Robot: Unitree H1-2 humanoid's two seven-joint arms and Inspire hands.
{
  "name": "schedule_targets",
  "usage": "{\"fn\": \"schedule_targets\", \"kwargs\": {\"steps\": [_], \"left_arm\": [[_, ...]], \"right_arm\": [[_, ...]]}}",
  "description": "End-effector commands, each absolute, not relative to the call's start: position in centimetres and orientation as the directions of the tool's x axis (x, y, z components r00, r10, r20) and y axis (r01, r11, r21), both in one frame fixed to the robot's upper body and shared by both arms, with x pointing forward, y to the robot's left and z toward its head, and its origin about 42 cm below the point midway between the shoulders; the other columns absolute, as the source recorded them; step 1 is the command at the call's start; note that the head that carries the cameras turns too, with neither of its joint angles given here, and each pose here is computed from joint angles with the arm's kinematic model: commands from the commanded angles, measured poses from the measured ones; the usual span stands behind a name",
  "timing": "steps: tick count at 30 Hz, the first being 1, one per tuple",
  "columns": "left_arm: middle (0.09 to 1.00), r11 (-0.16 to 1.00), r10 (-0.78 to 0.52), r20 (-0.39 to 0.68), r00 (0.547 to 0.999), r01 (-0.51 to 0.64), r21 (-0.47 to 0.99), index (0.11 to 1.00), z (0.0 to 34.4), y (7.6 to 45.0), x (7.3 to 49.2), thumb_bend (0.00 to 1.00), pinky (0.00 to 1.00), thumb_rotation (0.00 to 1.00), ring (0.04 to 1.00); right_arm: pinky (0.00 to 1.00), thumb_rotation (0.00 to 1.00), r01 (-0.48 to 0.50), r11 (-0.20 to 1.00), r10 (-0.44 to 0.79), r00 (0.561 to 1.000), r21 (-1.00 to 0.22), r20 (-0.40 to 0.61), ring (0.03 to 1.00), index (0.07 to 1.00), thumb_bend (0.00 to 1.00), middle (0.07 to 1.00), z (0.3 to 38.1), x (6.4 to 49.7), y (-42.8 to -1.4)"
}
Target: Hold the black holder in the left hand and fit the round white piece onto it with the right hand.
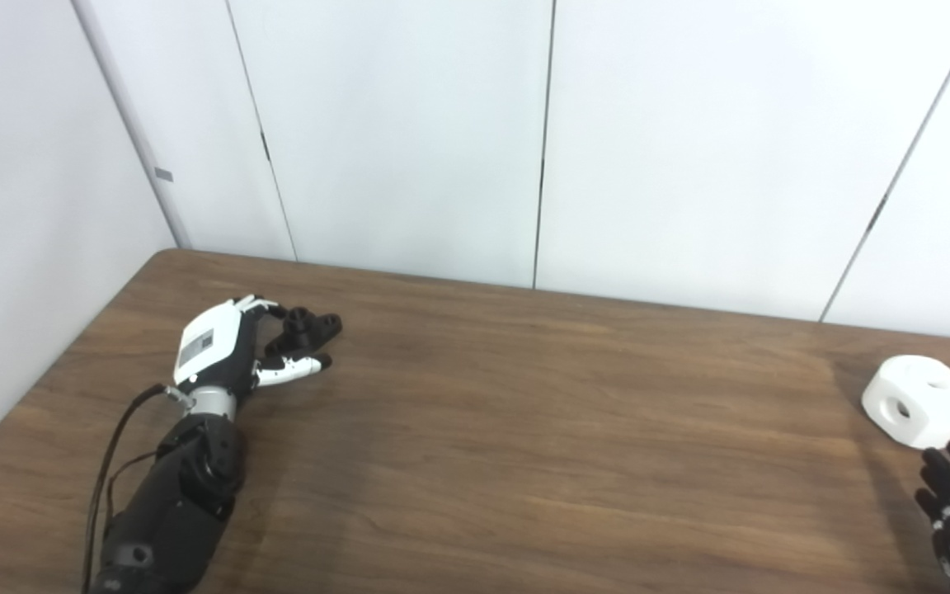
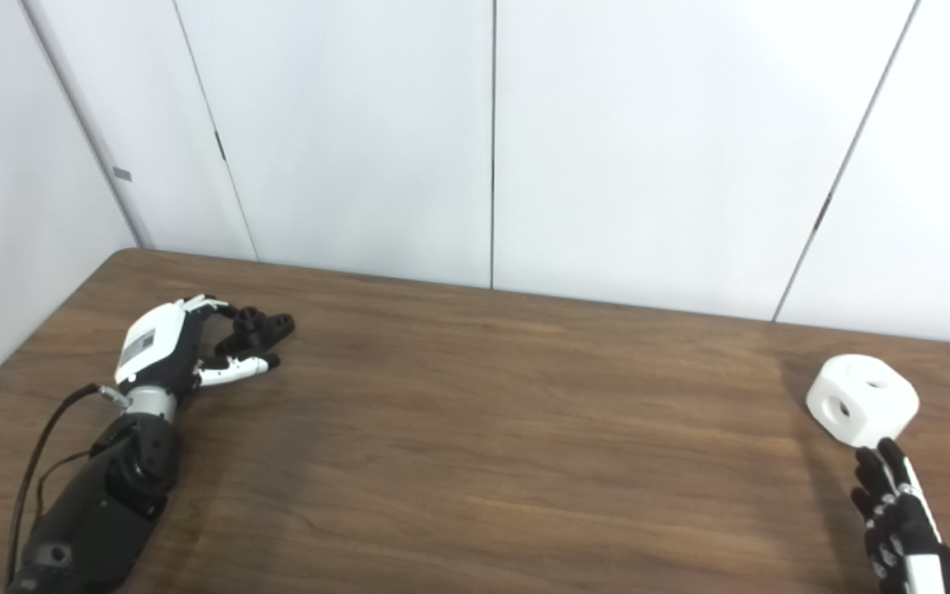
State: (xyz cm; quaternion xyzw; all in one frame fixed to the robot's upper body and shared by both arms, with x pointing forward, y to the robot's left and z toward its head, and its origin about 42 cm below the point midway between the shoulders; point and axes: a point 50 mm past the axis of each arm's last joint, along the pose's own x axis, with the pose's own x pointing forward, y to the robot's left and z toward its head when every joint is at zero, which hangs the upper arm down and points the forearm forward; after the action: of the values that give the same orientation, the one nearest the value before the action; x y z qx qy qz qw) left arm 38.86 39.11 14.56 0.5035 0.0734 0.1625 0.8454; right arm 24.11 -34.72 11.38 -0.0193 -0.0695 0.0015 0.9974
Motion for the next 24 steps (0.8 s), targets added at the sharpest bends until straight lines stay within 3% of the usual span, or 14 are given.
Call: {"fn": "schedule_targets", "kwargs": {"steps": [1, 24], "left_arm": [[0.913, 0.413, 0.344, 0.144, 0.928, -0.287, 0.864, 0.751, 17.5, 39.6, 40.7, 0.91, 1.0, 0.4, 0.968], [0.892, 0.422, 0.381, 0.142, 0.914, -0.308, 0.852, 0.688, 17.9, 40.4, 41.6, 0.86, 1.0, 0.31, 0.953]], "right_arm": [[1.0, 0.93, 0.015, 1.0, -0.016, 0.998, 0.024, 0.063, 1.0, 1.0, 0.68, 0.969, 8.7, 22.1, -33.7], [1.0, 0.89, 0.024, 0.999, -0.026, 0.998, 0.038, 0.056, 1.0, 1.0, 0.7, 0.968, 9.0, 21.8, -33.5]]}}
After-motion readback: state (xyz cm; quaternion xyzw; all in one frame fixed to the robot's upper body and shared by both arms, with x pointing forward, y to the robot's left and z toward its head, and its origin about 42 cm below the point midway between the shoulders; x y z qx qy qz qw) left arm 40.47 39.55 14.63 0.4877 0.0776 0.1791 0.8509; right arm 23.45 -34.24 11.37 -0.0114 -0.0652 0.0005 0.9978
